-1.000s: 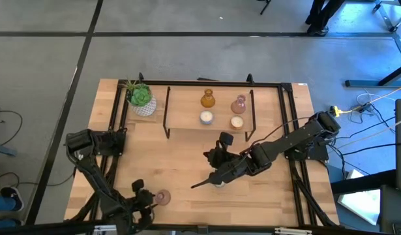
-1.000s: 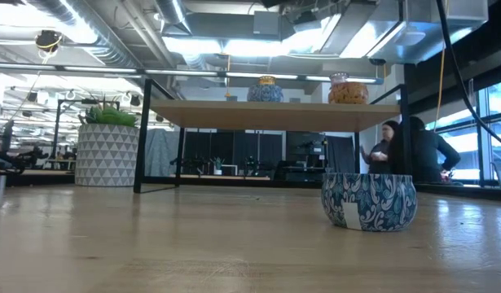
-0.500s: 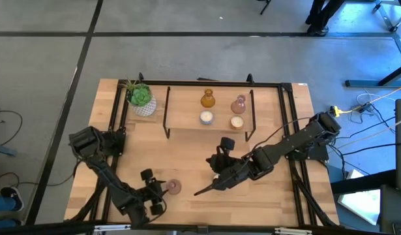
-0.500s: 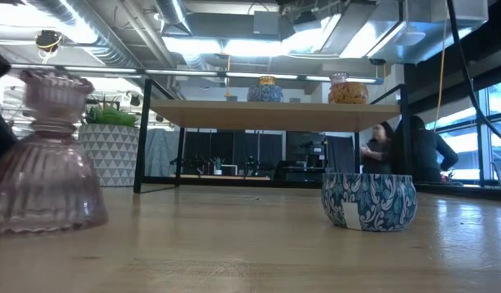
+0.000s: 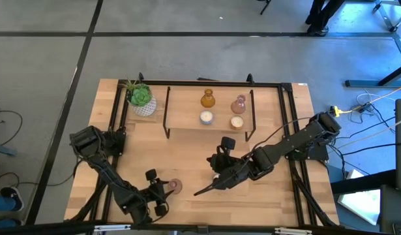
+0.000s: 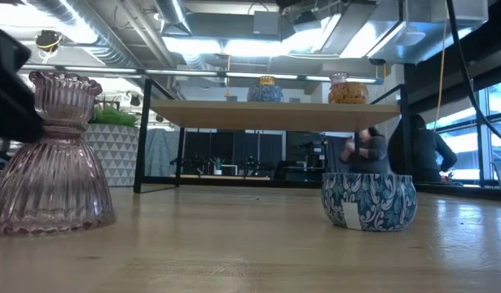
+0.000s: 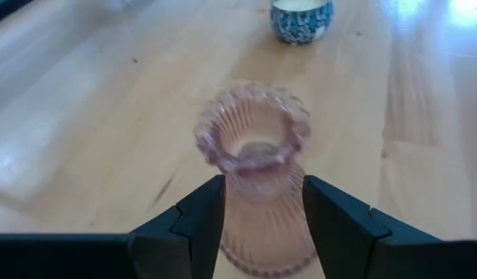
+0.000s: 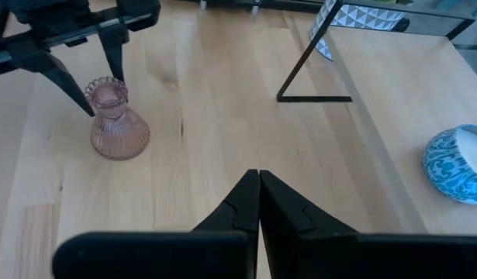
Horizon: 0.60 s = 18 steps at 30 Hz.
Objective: Pick & Place candle stick holders
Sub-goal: Put the pink candle holder on the shelf aligned with the yellow and pink candle holders
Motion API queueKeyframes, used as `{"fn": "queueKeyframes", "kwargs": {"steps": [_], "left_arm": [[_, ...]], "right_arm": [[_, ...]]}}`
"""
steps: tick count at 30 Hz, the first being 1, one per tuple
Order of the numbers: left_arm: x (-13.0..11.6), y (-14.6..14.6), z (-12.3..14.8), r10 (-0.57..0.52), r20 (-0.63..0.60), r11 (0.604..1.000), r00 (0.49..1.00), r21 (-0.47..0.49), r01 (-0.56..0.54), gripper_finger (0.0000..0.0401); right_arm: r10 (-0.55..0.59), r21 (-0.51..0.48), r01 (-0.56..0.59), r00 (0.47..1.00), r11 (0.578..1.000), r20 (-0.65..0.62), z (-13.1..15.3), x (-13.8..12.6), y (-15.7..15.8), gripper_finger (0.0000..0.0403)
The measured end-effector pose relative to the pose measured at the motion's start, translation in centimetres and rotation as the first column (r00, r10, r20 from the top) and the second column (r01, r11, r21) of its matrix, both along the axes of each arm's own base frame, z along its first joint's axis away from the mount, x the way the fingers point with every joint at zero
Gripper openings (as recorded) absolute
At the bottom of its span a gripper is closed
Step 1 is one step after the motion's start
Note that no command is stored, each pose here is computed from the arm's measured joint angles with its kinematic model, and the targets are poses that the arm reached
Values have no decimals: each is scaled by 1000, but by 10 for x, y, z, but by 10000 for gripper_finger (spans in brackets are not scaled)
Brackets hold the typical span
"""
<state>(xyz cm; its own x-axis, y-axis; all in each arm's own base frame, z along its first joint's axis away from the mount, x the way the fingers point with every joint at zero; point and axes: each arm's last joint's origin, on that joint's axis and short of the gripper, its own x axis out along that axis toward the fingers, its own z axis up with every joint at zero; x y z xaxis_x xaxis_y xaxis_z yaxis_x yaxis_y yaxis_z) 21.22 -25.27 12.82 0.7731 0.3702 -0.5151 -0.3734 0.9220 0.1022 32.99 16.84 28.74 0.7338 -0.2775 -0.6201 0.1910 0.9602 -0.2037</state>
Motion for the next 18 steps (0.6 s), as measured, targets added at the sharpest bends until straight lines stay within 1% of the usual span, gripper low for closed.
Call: {"fn": "queueKeyframes", "kwargs": {"steps": [7,12,14,18], "left_arm": [[11,10,0,25,-9,999,1000,38,-24,168],[13,15,-2,49,32,996,998,67,-51,168],[13,20,-6,63,47,996,997,66,-66,168],[15,29,-17,89,95,995,991,26,-92,168]], "right_arm": [[14,15,-14,1000,1000,-9,0,0,0,10],[16,18,-16,1000,1000,-10,0,0,1,10],[16,17,-16,1000,1000,-10,0,0,1,10],[16,17,-16,1000,1000,-11,0,0,1,10]]}}
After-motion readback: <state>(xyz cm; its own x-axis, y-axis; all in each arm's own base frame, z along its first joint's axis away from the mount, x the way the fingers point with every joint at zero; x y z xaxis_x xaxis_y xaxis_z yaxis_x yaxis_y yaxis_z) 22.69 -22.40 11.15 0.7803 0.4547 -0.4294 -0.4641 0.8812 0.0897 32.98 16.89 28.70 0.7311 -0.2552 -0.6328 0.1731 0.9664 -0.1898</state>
